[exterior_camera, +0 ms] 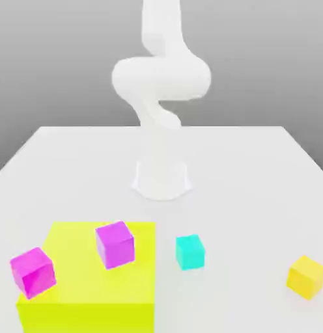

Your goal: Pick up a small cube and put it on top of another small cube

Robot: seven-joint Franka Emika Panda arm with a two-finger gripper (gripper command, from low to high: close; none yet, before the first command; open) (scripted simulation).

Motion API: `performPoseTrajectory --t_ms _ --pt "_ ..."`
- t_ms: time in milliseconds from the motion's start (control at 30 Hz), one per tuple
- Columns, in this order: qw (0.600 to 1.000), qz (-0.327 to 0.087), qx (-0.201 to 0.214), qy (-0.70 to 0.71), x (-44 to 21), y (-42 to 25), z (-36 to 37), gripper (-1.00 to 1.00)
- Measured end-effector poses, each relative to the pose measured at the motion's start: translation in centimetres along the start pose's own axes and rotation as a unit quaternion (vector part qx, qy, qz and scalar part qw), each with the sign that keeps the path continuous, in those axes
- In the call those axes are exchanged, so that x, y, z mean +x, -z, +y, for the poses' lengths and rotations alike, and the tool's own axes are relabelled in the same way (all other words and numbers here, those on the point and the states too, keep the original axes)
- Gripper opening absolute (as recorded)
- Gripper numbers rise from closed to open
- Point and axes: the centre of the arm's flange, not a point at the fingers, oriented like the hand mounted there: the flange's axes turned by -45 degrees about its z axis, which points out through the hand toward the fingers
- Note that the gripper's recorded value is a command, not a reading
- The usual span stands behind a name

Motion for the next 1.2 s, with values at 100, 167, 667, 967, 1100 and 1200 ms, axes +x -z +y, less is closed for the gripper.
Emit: performPoseTrajectory --t_ms 100,167,667,967,1100,1200 --pt "0.998 -0.043 0.002 0.035 -0.5 -6.0 -3.2 0.00" --pt "0.996 -0.069 0.005 0.058 -1.3 -9.7 -5.3 0.00" --pt "0.934 -0.252 0.077 0.241 -18.0 -30.9 -22.5 0.00" --pt "0.885 -0.331 0.130 0.302 -31.6 -37.9 -28.3 0.00" --pt "0.883 -0.332 0.131 0.304 -34.2 -40.5 -28.4 -1.00" --pt "0.884 -0.332 0.131 0.304 -34.2 -40.5 -28.4 -1.00"
